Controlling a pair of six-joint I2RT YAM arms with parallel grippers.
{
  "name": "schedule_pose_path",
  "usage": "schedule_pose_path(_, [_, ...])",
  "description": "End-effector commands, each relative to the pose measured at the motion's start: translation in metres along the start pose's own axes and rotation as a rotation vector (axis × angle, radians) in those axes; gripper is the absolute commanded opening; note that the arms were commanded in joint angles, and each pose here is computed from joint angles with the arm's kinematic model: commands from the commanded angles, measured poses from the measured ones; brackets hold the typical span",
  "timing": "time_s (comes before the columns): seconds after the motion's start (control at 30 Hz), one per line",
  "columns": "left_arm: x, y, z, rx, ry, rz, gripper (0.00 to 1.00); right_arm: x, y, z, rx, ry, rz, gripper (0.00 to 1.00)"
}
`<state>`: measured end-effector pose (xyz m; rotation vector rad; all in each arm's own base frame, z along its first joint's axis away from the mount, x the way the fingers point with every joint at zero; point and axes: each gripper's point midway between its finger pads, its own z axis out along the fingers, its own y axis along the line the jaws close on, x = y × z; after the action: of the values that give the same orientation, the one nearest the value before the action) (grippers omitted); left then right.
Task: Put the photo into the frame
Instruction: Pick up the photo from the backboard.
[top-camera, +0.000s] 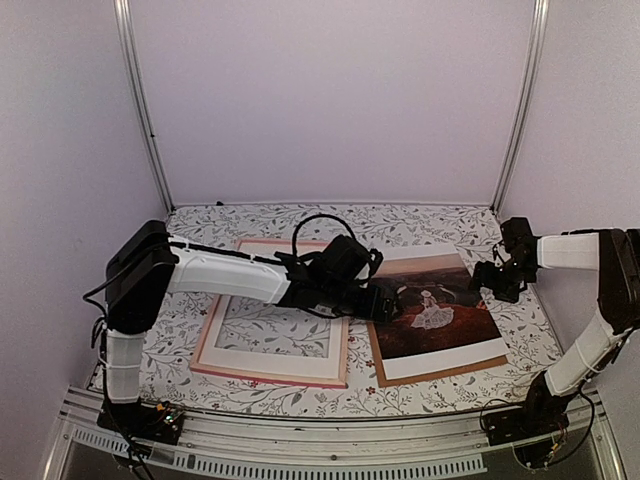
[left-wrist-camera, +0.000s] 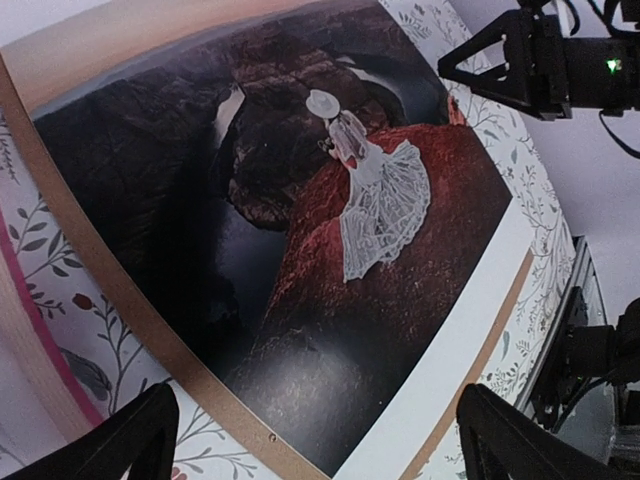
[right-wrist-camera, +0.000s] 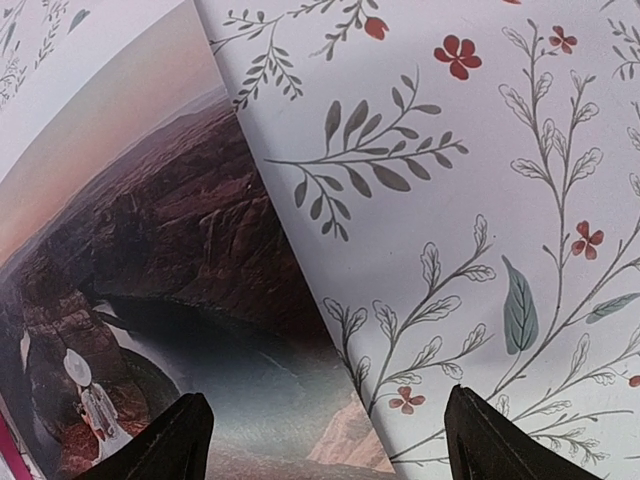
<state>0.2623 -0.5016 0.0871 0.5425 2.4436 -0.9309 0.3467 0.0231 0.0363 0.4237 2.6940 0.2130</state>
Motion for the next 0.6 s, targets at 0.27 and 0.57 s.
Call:
schedule_pose_path(0.27, [0.020, 0.001, 0.037, -0.049, 0.077, -0.072, 0.99, 0.013, 0.006, 0.012, -0.067, 0.029, -0.004, 0.83])
schedule_pose_path(0.57, [0.028, 0.011, 0.050, -0.080, 0.094, -0.106, 0.99, 0.014, 0.010, 0.011, -0.096, 0.026, -0.012, 0.83])
